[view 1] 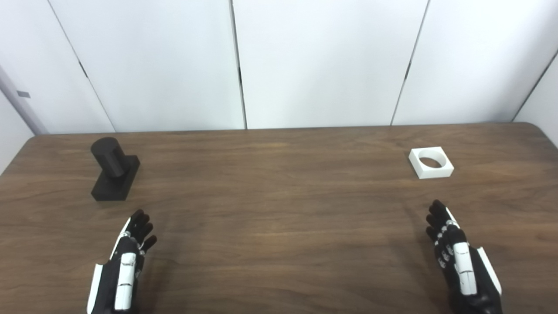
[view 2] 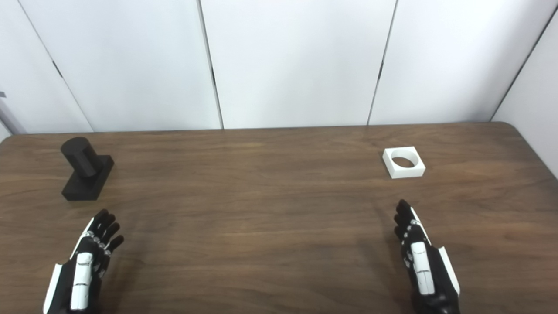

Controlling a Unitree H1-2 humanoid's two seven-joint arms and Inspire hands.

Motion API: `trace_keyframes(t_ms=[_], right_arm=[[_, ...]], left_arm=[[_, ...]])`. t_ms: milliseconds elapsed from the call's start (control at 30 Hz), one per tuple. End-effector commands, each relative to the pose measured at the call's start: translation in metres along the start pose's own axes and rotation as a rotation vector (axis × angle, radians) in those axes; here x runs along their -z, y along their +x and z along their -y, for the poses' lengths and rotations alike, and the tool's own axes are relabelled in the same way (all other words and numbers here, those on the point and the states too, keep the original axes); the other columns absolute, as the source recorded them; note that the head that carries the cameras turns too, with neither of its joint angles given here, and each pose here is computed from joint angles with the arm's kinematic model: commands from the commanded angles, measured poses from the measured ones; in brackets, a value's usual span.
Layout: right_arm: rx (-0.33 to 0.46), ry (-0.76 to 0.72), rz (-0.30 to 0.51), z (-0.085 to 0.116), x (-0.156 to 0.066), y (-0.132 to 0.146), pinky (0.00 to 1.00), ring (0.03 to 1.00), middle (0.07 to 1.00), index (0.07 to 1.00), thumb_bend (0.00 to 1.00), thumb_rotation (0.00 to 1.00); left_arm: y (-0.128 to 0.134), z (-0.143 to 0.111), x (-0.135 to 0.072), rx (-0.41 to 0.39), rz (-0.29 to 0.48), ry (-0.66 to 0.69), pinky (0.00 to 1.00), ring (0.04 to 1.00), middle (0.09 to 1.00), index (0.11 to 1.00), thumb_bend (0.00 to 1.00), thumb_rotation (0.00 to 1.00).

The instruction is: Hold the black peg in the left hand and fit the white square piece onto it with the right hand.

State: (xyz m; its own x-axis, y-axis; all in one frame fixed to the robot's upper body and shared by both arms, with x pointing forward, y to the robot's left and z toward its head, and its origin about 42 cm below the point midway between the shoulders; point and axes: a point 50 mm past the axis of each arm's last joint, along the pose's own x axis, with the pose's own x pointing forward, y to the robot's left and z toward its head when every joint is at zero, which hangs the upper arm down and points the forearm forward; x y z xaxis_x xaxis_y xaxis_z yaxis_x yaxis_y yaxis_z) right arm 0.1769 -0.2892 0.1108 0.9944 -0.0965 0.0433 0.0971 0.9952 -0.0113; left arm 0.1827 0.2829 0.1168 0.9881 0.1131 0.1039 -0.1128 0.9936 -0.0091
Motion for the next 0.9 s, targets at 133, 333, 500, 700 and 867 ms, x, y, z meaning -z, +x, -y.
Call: trace_keyframes(t_ms=[133,333,500,700,867], right_arm=[[0.005,0.013,0.078,-0.004,-0.012,0.004,0.99,0.978,0.976,0.958,0.56,0.98],[0.003,0.012,0.082,-0.004,-0.012,0.005,0.99,0.977,0.976,0.957,0.58,0.97],[0.004,0.006,0.080,-0.002,-0.012,0.005,0.99,0.975,0.974,0.958,0.58,0.97],[-0.002,0.007,0.075,0.004,-0.010,0.003,0.99,0.976,0.974,0.959,0.59,0.97],[-0.025,-0.007,0.068,0.012,-0.008,0.002,1.00,0.999,0.998,0.984,0.58,1.00]], left_arm=[[0.006,0.008,-0.012,0.001,0.065,-0.020,0.89,0.930,0.937,0.935,0.61,0.87],[0.006,0.009,-0.013,-0.003,0.061,-0.007,0.87,0.919,0.927,0.933,0.64,0.88],[0.006,0.011,-0.013,-0.011,0.054,-0.003,0.86,0.908,0.915,0.922,0.65,0.87],[0.002,0.017,-0.012,-0.015,0.041,-0.003,0.86,0.913,0.914,0.921,0.64,0.87],[-0.003,0.025,-0.008,-0.006,0.041,0.005,0.87,0.917,0.919,0.910,0.63,0.84]])
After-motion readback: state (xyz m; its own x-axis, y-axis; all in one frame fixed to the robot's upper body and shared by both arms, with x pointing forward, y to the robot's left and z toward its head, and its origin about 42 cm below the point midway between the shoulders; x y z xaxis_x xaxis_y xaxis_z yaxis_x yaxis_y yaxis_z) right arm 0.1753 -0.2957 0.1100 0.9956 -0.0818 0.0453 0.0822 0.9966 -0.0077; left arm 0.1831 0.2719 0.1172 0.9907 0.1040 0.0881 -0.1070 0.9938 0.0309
